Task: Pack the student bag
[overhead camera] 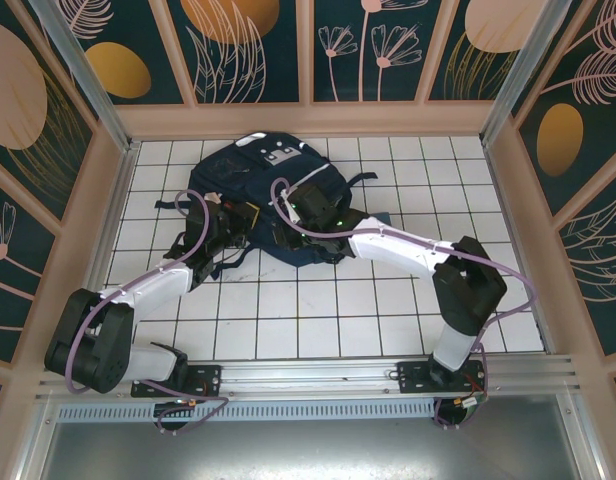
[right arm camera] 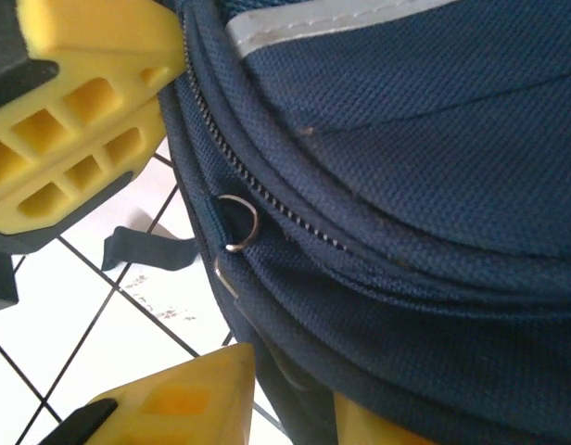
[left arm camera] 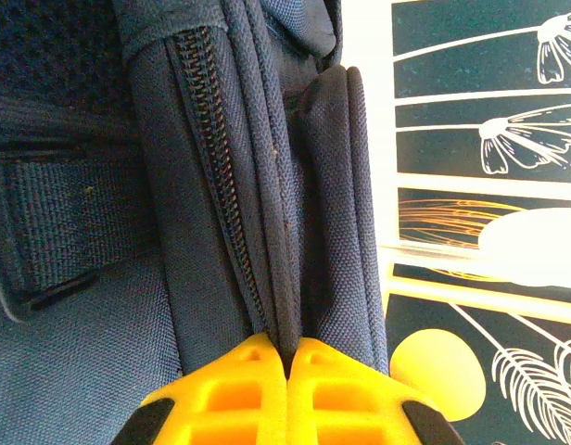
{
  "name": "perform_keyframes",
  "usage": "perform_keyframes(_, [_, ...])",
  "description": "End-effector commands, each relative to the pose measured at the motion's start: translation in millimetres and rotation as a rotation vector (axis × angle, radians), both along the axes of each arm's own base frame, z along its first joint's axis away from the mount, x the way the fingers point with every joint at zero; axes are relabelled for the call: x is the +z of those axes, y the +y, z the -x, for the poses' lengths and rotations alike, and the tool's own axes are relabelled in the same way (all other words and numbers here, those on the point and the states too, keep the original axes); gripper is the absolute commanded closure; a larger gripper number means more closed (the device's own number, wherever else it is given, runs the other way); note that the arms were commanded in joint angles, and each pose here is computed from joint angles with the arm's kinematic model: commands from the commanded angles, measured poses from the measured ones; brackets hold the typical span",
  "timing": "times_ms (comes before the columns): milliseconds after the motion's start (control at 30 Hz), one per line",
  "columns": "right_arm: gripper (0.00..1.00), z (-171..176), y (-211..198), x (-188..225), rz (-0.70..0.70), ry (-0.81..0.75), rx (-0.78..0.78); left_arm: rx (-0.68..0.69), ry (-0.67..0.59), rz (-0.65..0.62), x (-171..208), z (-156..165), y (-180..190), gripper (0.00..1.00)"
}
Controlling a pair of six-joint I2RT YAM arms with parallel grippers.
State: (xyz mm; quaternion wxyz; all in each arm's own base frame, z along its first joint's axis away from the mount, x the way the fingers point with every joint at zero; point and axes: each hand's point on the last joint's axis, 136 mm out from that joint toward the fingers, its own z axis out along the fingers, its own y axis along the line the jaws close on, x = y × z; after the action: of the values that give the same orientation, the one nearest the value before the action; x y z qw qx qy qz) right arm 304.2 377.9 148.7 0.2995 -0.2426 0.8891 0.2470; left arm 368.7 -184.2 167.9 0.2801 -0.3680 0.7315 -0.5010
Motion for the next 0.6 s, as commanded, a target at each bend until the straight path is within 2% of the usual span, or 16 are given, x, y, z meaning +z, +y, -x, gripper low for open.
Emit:
perform_keyframes(0, [0.77,-15.2,11.9,27.4,-0.057,-0.078,-0.005,-0.065,-0.147,0.076,51.2,0.1,-13.2,1.0])
perform_keyframes(333, [0.99,-2.5,10.6,52.6,-0.151,-0.07,0.022,-0.052,-0.118,0.046,34.0,2.7,-8.9,1.0])
perform_keyframes(433, [1.0,0.6,-1.5,56.8,-0.155,-0.053,-0.012,-0.04,-0.106,0.026,27.4,2.5,-6.1,1.0])
perform_keyframes(567, [1.0,2.3,-33.0,34.6,-0.051,-0.019,-0.116,-0.01,-0.083,-0.018,16.4,2.5,1.0,1.0])
